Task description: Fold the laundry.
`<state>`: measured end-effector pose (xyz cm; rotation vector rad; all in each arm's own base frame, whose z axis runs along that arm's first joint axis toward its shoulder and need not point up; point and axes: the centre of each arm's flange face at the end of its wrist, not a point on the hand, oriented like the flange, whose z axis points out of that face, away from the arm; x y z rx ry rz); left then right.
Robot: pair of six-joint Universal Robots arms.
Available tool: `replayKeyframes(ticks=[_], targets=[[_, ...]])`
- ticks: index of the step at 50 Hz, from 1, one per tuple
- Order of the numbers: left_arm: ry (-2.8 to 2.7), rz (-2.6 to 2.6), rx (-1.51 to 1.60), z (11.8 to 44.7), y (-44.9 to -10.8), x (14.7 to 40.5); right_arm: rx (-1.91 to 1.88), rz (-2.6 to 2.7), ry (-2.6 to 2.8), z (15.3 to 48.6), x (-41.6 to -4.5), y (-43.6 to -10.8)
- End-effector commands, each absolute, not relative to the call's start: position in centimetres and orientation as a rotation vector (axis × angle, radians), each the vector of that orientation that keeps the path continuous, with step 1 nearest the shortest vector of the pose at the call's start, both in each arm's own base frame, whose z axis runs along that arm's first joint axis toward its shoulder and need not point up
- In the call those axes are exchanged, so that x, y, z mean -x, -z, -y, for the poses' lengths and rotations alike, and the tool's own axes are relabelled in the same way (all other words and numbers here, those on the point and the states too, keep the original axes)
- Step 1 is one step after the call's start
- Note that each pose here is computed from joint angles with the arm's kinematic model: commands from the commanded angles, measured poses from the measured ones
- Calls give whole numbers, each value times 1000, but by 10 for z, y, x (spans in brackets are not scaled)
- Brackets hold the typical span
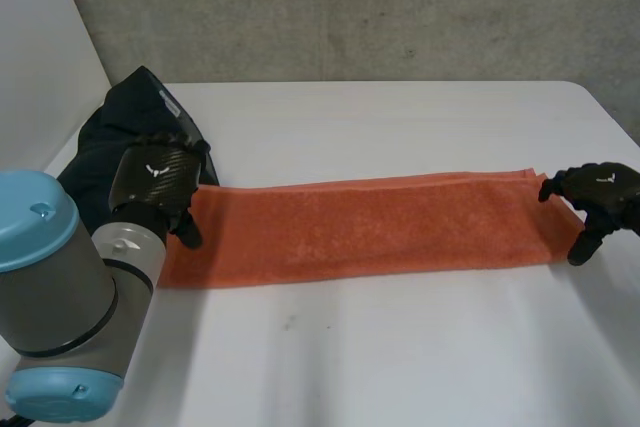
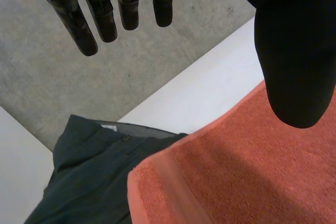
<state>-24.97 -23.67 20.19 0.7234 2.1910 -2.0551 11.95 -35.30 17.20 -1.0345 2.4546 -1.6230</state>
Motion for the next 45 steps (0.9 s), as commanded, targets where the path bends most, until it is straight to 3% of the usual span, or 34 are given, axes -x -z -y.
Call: replayKeyframes(ticks=[1,26,33,42,45], targets=[[2036,-2207,-714,237,-197,248,1056,-2405,1721,363,-110,-145],[2035,-2209,-704,238,-194,247,1076,-2429,1708,377,-105,-122],[2028,-2214,-709,237,-193,246,1036,-2503,1766,386,-73,-130],[2024,-2216,-710,236,-192,246,1092,-2694,1935,403,15,-152],[2024,-2216,-710,236,-192,246,1136,-2731,1970,407,29,-160]])
